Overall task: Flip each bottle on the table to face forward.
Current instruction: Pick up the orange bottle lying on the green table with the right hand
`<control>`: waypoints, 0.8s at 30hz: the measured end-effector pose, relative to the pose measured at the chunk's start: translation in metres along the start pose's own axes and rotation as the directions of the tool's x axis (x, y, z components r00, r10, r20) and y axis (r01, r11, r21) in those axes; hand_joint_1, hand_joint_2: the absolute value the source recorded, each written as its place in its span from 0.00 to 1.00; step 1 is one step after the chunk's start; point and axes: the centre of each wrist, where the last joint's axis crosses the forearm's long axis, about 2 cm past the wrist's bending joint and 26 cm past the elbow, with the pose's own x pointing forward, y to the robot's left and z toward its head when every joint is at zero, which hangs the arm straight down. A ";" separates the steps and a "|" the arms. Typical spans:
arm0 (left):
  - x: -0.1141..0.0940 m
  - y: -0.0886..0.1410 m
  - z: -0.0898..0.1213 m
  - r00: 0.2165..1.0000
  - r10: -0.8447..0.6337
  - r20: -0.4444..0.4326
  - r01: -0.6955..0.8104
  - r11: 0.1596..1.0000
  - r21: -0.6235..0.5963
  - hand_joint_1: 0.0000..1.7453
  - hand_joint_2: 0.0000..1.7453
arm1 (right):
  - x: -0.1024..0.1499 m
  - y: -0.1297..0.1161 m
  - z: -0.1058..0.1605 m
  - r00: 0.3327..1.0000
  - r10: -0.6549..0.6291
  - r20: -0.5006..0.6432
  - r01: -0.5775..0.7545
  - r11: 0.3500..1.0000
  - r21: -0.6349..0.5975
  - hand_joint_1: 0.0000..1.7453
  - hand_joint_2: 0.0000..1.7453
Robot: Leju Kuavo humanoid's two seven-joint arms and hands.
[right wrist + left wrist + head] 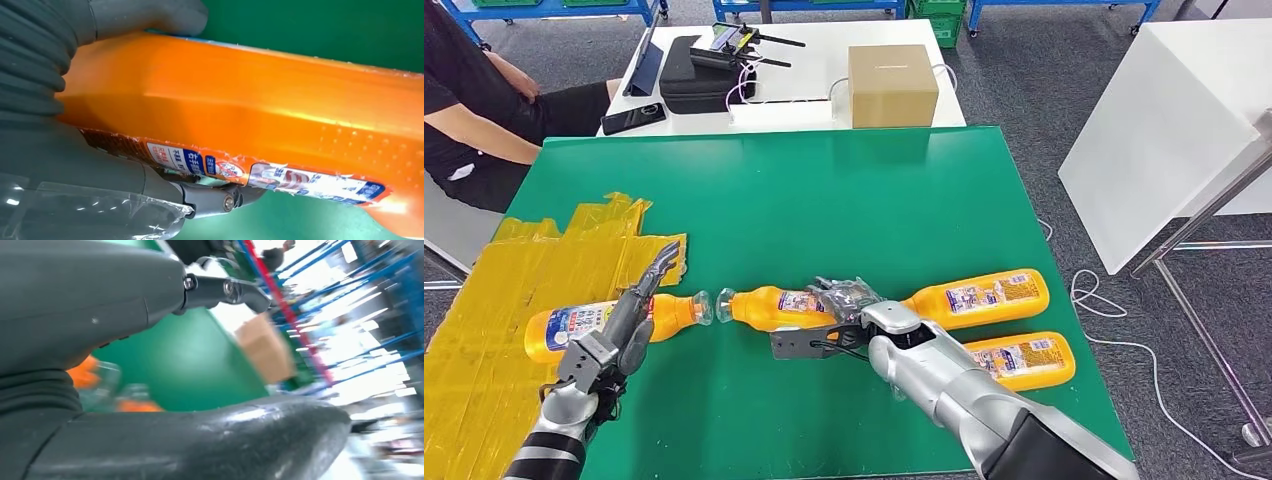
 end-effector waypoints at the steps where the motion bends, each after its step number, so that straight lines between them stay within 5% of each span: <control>1: 0.003 0.000 -0.002 0.999 0.027 0.017 -0.027 1.000 0.009 0.00 0.00 | 0.000 0.001 0.000 1.000 0.010 -0.004 -0.010 1.000 0.002 1.00 1.00; 9: 0.020 -0.002 -0.010 0.924 0.360 0.128 -0.371 0.926 0.075 0.00 0.00 | -0.001 0.003 -0.001 0.998 0.045 -0.032 -0.047 0.997 -0.069 1.00 1.00; 13: 0.029 -0.008 0.004 0.854 0.496 0.159 -0.516 0.848 0.126 0.00 1.00 | 0.002 0.016 0.003 0.999 -0.009 0.049 0.024 0.951 -0.308 1.00 1.00; 18: 0.037 -0.018 0.030 0.808 0.578 0.119 -0.588 0.776 0.228 0.00 1.00 | 0.036 0.012 0.039 0.961 0.102 0.257 0.123 0.674 -0.728 1.00 1.00; 24: 0.040 -0.022 0.035 0.810 0.576 0.109 -0.581 0.765 0.277 0.00 1.00 | 0.044 -0.006 0.094 0.898 0.104 0.427 0.367 0.355 -0.860 1.00 1.00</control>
